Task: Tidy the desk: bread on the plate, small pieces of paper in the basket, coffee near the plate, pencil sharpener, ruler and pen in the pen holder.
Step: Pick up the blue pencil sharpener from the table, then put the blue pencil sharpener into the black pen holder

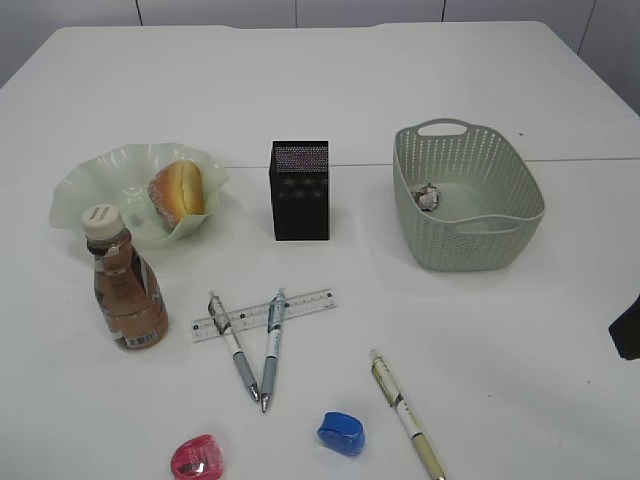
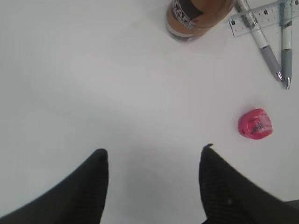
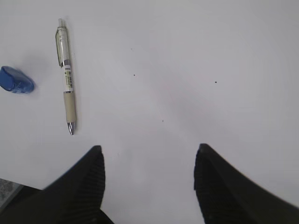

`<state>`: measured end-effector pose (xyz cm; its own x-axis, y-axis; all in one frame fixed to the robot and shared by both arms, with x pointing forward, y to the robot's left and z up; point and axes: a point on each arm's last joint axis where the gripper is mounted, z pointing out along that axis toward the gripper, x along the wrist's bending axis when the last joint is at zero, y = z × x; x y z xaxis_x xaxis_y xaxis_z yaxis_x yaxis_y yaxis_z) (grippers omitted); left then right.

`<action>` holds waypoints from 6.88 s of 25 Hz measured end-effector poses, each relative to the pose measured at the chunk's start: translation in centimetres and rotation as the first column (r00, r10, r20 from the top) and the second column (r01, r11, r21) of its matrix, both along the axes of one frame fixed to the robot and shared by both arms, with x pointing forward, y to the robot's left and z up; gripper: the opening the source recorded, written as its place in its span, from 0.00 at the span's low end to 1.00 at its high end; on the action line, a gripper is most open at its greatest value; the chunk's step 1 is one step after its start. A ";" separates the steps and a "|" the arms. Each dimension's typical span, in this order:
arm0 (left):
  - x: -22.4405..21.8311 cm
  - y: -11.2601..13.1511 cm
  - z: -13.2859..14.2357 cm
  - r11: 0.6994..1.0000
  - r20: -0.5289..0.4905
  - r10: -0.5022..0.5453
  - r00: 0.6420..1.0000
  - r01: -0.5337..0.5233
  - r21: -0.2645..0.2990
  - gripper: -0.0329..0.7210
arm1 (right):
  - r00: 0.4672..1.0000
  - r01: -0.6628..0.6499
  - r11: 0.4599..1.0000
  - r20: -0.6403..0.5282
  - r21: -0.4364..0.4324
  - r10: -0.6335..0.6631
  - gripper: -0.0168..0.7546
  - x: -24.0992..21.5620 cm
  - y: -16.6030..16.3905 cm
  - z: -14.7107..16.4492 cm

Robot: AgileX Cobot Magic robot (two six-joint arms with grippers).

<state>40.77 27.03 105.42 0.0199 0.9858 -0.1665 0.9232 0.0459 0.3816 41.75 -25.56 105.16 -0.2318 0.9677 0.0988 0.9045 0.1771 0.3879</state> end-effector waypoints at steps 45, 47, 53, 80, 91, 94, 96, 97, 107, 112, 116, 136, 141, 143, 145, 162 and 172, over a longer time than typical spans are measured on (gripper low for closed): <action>-0.4 -0.3 0.7 0.999 -0.028 -0.031 0.999 0.030 -0.024 0.63 | 0.949 0.050 0.994 -0.306 -0.094 -0.077 0.59 7.6 20.1 -8.4; -0.4 -0.3 0.7 0.999 -0.028 -0.030 0.999 0.029 -0.030 0.63 | 0.944 0.060 0.993 -0.317 -0.105 -0.091 0.59 7.7 20.2 -9.3; -0.4 -0.3 0.7 0.999 -0.028 -0.030 0.999 0.029 -0.032 0.63 | 0.923 0.072 0.988 -0.366 -0.135 -0.118 0.59 8.0 20.7 -11.8; -0.3 -0.4 0.7 0.999 -0.021 -0.029 0.999 0.029 -0.035 0.63 | 0.857 -0.416 0.900 -0.389 -0.131 0.340 0.59 8.2 21.1 -14.0; 0.0 -0.4 0.8 0.999 0.015 -0.023 1.000 0.023 -0.039 0.63 | 0.860 -0.428 0.896 -0.355 -0.115 0.365 0.48 8.5 21.5 -14.3; 0.0 -0.4 0.9 0.999 0.020 -0.022 1.000 0.022 -0.039 0.63 | 0.860 -0.432 0.894 -0.352 -0.118 0.369 0.45 8.5 21.5 -14.3; 0.0 -0.4 0.9 0.999 0.021 -0.021 1.000 0.022 -0.039 0.63 | 0.859 -0.436 0.892 -0.351 -0.121 0.372 0.44 8.5 21.5 -14.3; 0.0 -0.4 0.9 0.999 0.021 -0.021 1.000 0.022 -0.039 0.63 | 0.859 -0.436 0.892 -0.351 -0.121 0.372 0.44 8.5 21.5 -14.3; 0.0 -0.4 0.9 0.999 0.021 -0.021 1.000 0.022 -0.039 0.63 | 0.858 -0.435 0.893 -0.357 -0.120 0.370 0.43 8.5 21.4 -14.3; 0.0 -0.6 0.9 0.998 0.021 -0.017 1.000 0.018 -0.064 0.63 | 0.854 -0.433 0.894 -0.370 -0.114 0.366 0.42 8.3 21.4 -14.3; 0.0 -0.7 0.9 0.997 0.019 -0.014 1.000 0.016 -0.080 0.63 | 0.853 -0.432 0.895 -0.375 -0.113 0.364 0.38 8.3 21.4 -14.3; 0.0 -0.7 0.9 0.996 0.019 -0.015 1.000 0.016 -0.082 0.63 | 0.843 -0.451 0.886 -0.376 -0.104 0.385 0.24 8.3 21.5 -14.2; 0.0 -0.7 0.9 0.996 0.015 -0.016 1.000 0.017 -0.082 0.63 | 0.828 -0.504 0.860 -0.322 -0.073 0.458 0.24 8.9 22.2 -11.7; 0.0 -0.7 0.9 0.996 0.013 -0.016 1.000 0.017 -0.082 0.63 | 0.833 -0.501 0.865 -0.292 -0.038 0.470 0.24 9.5 22.4 -10.5; 0.0 -0.7 0.9 0.996 0.013 -0.016 1.000 0.017 -0.082 0.63 | 0.837 -0.498 0.867 -0.264 -0.003 0.479 0.24 10.1 22.5 -9.5; -0.3 -0.8 0.8 0.995 -0.014 -0.020 1.000 0.019 -0.096 0.63 | 0.916 -0.388 0.849 0.049 0.358 0.398 0.24 19.6 15.1 -4.5; -0.3 -0.8 0.8 0.995 -0.014 -0.020 1.000 0.019 -0.096 0.63 | 0.881 -0.383 0.808 0.440 0.448 0.174 0.24 24.3 12.9 -1.9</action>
